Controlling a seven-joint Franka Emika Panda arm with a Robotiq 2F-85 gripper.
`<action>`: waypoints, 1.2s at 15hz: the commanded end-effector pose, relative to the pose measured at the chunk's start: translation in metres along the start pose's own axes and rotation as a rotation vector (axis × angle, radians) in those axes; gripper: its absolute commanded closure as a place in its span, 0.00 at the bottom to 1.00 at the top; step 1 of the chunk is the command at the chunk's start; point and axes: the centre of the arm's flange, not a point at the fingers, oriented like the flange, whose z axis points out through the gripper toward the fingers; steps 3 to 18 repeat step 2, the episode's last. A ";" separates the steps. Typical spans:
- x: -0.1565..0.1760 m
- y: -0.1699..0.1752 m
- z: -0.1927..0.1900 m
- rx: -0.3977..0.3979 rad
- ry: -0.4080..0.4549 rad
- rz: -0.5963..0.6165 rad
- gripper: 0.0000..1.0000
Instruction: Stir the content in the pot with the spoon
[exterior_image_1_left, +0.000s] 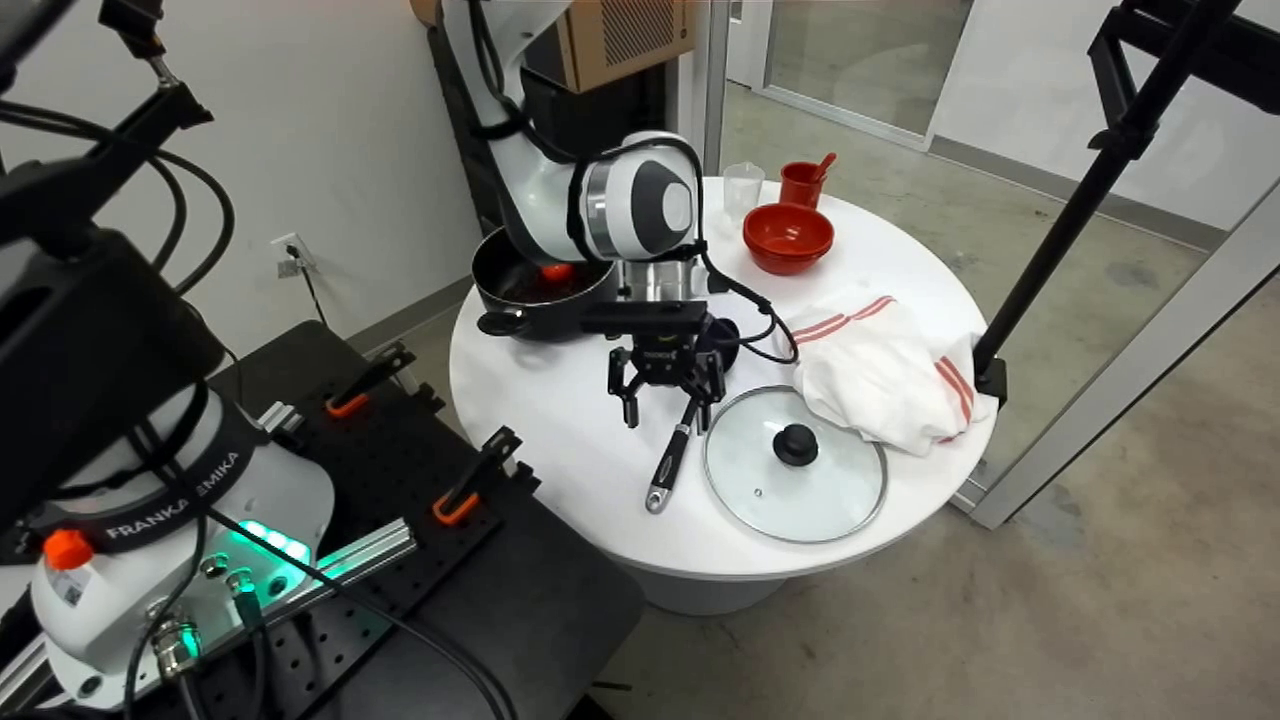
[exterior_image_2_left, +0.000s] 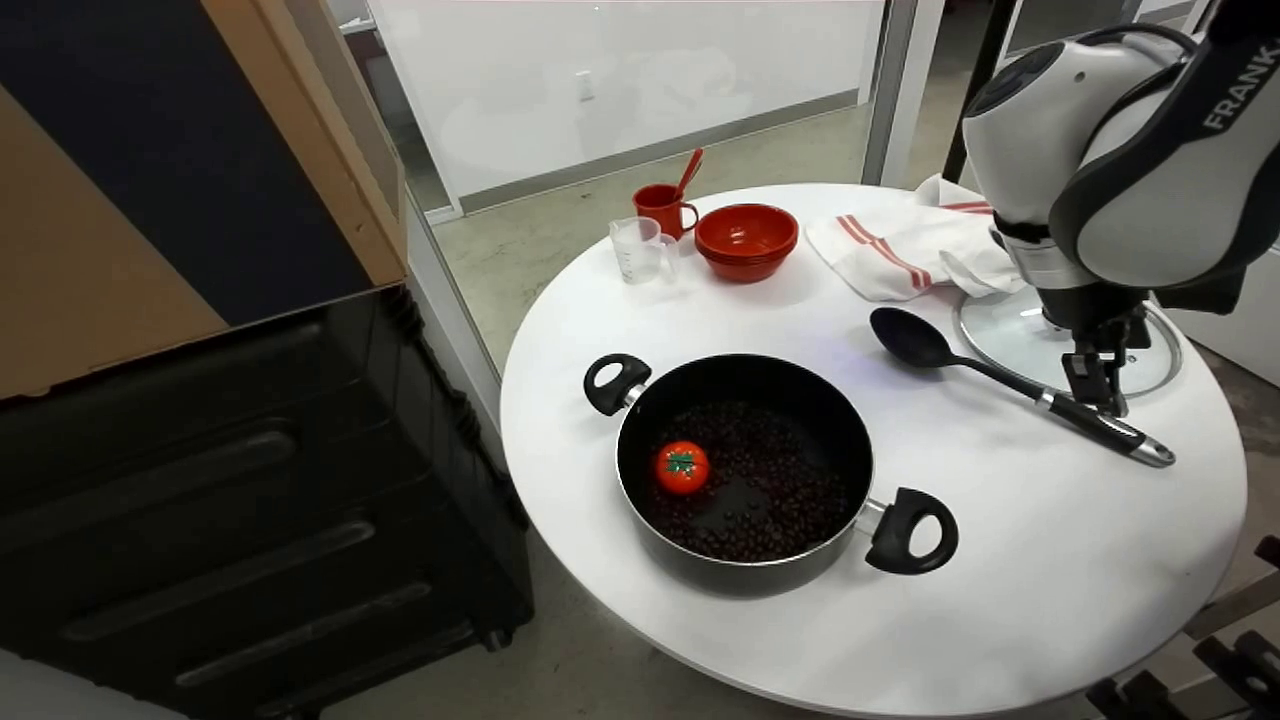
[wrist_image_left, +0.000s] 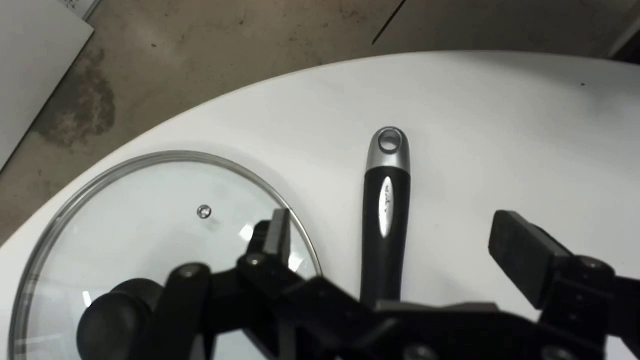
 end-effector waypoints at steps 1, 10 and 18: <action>-0.001 0.000 -0.002 0.000 0.007 0.001 0.00; -0.001 0.000 -0.003 0.000 0.006 0.001 0.00; -0.001 0.000 -0.003 0.000 0.006 0.001 0.00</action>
